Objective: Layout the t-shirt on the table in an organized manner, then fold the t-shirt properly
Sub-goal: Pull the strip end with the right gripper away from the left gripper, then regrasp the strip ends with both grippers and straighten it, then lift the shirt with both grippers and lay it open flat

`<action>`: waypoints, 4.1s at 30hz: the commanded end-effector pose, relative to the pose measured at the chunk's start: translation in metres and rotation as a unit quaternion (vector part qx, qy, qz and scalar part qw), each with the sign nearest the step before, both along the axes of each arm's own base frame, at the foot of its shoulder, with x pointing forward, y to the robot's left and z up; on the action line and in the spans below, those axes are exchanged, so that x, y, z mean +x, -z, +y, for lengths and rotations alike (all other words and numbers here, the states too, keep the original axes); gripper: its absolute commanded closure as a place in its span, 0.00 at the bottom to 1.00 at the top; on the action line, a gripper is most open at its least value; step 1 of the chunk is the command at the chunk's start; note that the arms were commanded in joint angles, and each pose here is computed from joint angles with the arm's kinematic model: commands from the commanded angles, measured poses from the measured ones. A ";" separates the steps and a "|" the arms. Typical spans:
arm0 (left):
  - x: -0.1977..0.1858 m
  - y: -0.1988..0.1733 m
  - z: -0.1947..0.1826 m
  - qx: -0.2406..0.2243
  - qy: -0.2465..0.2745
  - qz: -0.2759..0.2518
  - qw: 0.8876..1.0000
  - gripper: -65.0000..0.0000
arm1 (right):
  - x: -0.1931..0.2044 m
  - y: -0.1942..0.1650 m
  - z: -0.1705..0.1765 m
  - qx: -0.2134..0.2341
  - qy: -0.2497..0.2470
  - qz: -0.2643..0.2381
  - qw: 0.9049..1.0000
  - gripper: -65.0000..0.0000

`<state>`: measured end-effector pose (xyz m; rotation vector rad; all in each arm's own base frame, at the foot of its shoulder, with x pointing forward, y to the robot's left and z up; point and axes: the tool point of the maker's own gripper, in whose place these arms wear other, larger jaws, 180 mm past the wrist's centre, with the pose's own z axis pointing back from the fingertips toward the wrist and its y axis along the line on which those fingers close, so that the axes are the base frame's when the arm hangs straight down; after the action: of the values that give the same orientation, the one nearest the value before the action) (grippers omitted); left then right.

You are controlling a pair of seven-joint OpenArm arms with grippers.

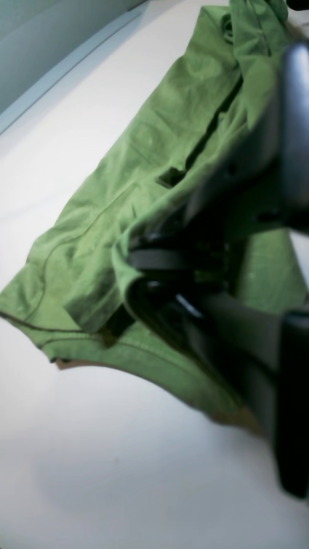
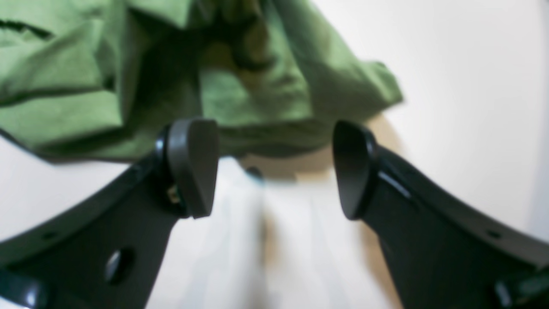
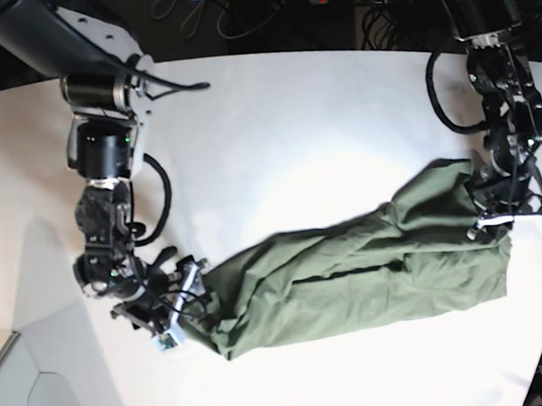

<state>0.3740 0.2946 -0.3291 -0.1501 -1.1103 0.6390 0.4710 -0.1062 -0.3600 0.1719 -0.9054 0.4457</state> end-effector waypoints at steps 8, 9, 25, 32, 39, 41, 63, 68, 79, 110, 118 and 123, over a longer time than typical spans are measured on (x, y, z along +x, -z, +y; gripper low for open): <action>-0.001 -0.010 0.005 0.012 -0.002 -0.013 1.000 1.00 | 0.026 -0.023 0.009 0.022 -0.009 -0.020 1.000 0.39; -0.001 -0.010 0.005 0.012 -0.002 -0.013 1.000 1.00 | 0.025 -0.022 0.010 0.022 -0.009 -0.019 1.000 0.43; -0.050 -0.063 0.043 0.053 -0.051 -0.068 0.995 1.00 | -0.016 -0.095 -0.068 -0.110 0.052 -0.123 0.985 1.00; -0.088 -0.073 0.027 0.088 -0.027 -0.059 0.994 1.00 | -0.074 -0.113 -0.093 -0.187 0.062 -0.157 0.968 1.00; -0.131 -0.024 0.026 0.083 -0.019 0.027 0.996 1.00 | -0.128 -0.066 -0.117 -0.213 0.068 -0.089 0.971 1.00; -0.142 0.000 0.026 0.072 -0.019 0.059 0.995 1.00 | -0.140 -0.048 -0.130 -0.210 0.084 -0.060 0.972 1.00; -0.008 -0.056 0.003 0.028 0.003 -0.063 0.998 0.99 | -0.142 -0.034 -0.162 -0.161 0.140 -0.038 0.976 1.00; 0.050 -0.016 -0.005 -0.030 0.009 -0.006 0.999 0.99 | -0.120 -0.044 -0.155 -0.152 0.134 -0.056 0.978 1.00; 0.092 0.039 -0.005 -0.081 -0.019 0.065 0.994 0.66 | -0.105 -0.042 -0.142 -0.143 0.116 -0.055 0.981 1.00; -0.025 0.091 -0.054 -0.017 0.070 0.120 0.990 0.62 | -0.107 -0.030 -0.141 -0.136 0.115 -0.039 0.983 1.00; -0.029 0.058 -0.064 -0.004 0.088 0.076 0.993 1.00 | -0.107 -0.031 -0.142 -0.137 0.115 -0.040 0.983 1.00; -0.024 -0.003 -0.053 0.014 0.073 -0.002 0.997 1.00 | -0.096 -0.044 -0.143 -0.136 0.119 -0.057 0.982 1.00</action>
<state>0.3444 0.2358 -0.3387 -0.2120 -1.0577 0.4948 0.3648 -0.2474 -0.3355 -0.2000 -0.8884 0.3560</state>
